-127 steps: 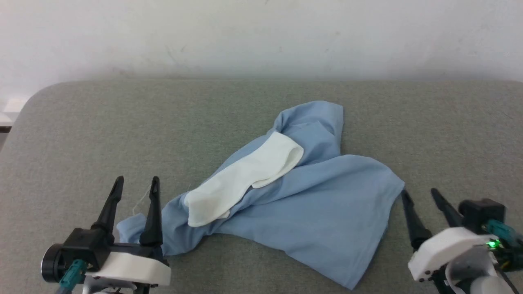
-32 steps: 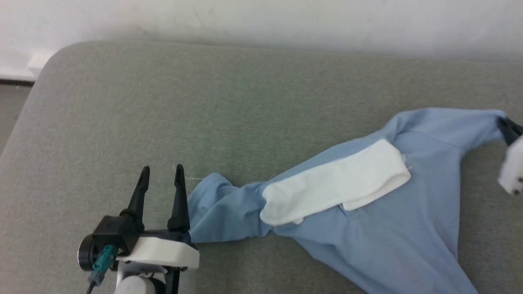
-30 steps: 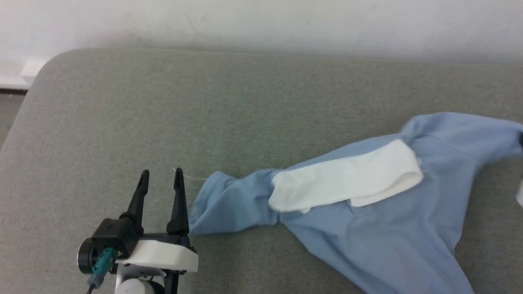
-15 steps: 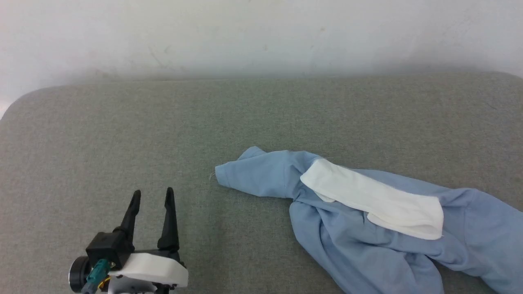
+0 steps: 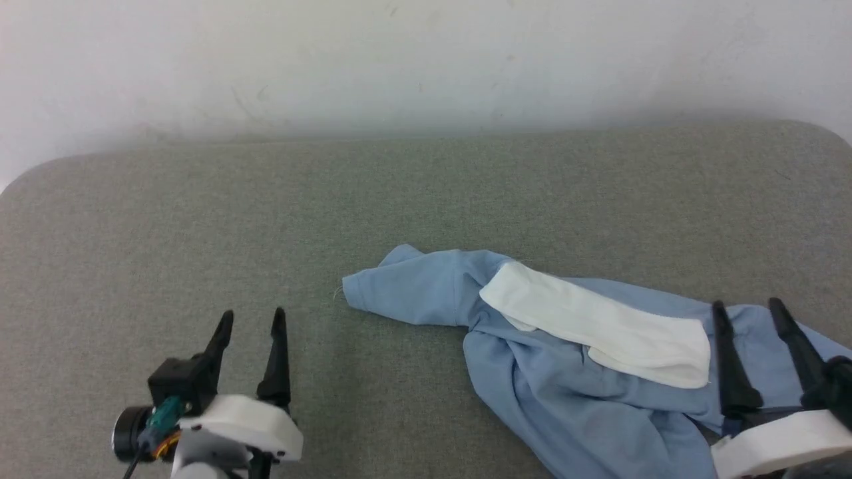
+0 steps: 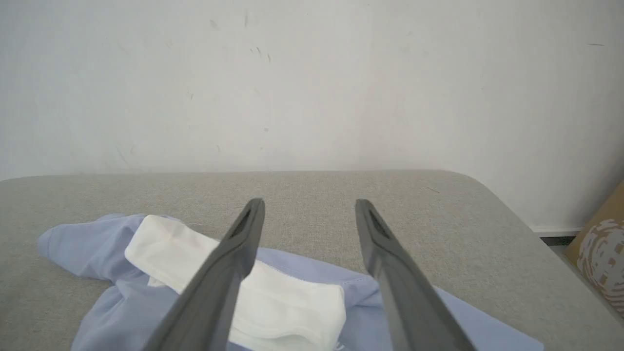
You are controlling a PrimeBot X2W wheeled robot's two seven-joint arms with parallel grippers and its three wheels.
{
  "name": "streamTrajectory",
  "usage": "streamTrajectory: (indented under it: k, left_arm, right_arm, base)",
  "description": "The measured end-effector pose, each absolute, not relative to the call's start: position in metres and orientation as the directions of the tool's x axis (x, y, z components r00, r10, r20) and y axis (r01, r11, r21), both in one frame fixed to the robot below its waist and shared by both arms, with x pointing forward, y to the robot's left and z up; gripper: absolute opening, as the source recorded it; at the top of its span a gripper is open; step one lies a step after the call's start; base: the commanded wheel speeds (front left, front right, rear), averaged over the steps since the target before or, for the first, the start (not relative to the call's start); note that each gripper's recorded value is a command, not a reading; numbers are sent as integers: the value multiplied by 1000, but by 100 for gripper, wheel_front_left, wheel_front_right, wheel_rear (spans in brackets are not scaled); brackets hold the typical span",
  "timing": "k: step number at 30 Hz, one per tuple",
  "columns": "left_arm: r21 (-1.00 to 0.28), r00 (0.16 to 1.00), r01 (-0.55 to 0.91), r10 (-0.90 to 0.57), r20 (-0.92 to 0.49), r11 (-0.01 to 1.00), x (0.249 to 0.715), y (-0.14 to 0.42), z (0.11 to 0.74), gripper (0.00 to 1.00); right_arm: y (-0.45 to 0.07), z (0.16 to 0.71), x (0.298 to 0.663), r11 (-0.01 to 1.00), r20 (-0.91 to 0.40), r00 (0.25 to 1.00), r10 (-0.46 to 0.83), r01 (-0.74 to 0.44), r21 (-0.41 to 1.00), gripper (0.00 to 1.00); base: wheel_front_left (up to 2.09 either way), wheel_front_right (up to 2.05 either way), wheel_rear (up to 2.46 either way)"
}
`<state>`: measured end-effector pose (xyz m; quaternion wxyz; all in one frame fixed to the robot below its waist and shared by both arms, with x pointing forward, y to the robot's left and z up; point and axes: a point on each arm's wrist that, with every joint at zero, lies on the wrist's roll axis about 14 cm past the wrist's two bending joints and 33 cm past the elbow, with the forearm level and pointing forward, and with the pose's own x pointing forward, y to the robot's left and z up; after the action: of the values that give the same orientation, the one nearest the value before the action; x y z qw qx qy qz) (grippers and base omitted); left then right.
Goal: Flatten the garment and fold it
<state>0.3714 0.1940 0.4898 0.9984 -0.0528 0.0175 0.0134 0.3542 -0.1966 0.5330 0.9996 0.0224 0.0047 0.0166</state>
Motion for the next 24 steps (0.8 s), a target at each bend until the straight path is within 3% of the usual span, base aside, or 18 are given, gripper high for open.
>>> streamTrajectory:
  k: [5,10,18,22,23,24]
  left_arm:
    - [-105,989,112,-121,-83,988,400,161,492,100]
    - [-105,932,265,-283,-229,958,433,121,477,100]
    - [-79,712,328,-302,-634,941,437,112,394,100]
    - [-52,613,383,-296,-733,922,442,105,380,100]
    - [-59,589,397,-303,-749,916,442,101,378,89]
    - [-57,572,408,-304,-761,911,443,99,377,48]
  right_arm:
    - [-169,538,358,993,2,994,111,-111,49,100]
    - [-163,532,364,991,-25,991,129,-128,48,100]
    - [-176,518,371,996,-66,994,84,-81,41,100]
    - [-188,507,368,998,-97,994,45,-41,46,100]
    - [-192,505,367,998,-104,994,35,-30,49,100]
    - [-194,503,366,998,-109,994,27,-21,51,100]
  base:
    - [0,0,0]
    - [0,0,0]
    - [0,0,0]
    - [0,0,0]
    - [0,0,0]
    - [0,0,0]
